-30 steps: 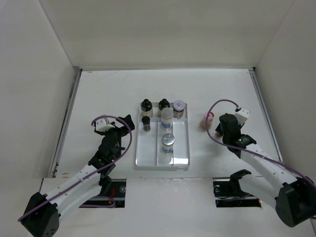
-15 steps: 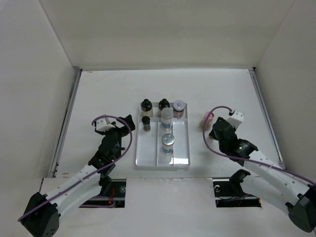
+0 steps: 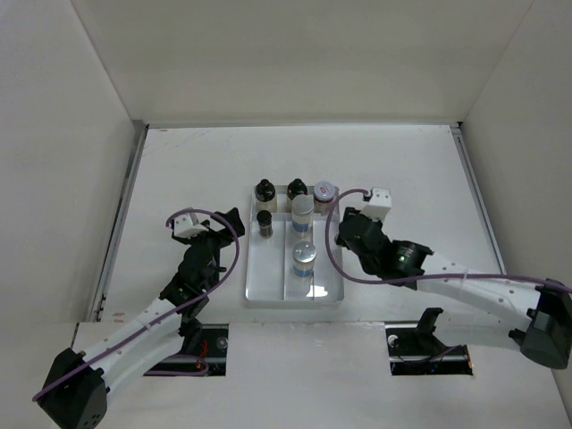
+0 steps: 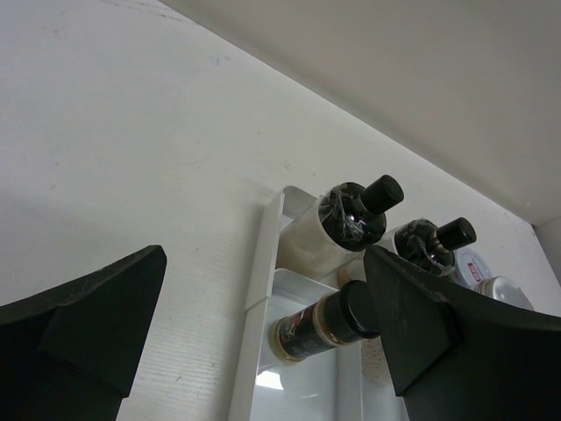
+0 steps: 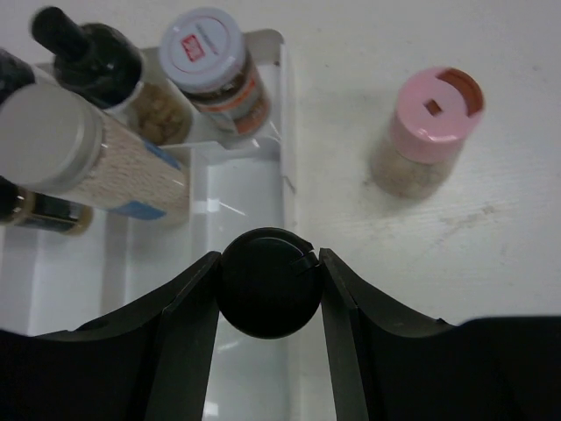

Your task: Organize the condiment bottles

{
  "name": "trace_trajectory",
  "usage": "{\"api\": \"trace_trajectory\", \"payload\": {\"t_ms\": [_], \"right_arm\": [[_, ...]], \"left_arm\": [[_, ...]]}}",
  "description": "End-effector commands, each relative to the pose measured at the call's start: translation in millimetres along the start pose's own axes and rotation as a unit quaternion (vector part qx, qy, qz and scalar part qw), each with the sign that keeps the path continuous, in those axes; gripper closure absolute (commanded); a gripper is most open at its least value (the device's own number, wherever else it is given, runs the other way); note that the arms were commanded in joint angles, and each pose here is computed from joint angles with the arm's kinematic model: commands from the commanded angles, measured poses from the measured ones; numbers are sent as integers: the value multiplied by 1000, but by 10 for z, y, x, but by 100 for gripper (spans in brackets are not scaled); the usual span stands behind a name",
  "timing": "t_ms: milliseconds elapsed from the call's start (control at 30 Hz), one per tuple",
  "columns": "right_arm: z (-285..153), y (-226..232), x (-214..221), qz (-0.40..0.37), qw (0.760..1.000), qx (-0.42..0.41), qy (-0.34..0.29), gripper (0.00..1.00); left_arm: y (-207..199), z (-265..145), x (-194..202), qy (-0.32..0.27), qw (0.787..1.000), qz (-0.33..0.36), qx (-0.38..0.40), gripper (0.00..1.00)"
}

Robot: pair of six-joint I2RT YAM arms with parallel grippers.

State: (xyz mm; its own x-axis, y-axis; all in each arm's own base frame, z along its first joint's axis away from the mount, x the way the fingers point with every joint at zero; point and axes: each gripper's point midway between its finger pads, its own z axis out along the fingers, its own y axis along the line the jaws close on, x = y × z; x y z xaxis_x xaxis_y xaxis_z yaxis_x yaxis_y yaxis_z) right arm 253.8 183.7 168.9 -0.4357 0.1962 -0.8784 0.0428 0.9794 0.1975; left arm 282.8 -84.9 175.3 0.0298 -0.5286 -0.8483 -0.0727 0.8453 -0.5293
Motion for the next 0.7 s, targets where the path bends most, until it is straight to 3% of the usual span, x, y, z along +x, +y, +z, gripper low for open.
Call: {"api": "trace_trajectory", "payload": {"t_ms": [0,167,667], "right_arm": [[95,468,-348,13,998,-50,-46,62],[371,692,-298,-9,997,-59,-41,62],[902,660,-17,-46,999,-14,-18,60]], "left_arm": [[-74,-1,-127,-21,999,-24,13,0],[-71,2,-115,-19,1000,-21,13,0],[-53,20,-85,-14,1000,-18,11,0]]}}
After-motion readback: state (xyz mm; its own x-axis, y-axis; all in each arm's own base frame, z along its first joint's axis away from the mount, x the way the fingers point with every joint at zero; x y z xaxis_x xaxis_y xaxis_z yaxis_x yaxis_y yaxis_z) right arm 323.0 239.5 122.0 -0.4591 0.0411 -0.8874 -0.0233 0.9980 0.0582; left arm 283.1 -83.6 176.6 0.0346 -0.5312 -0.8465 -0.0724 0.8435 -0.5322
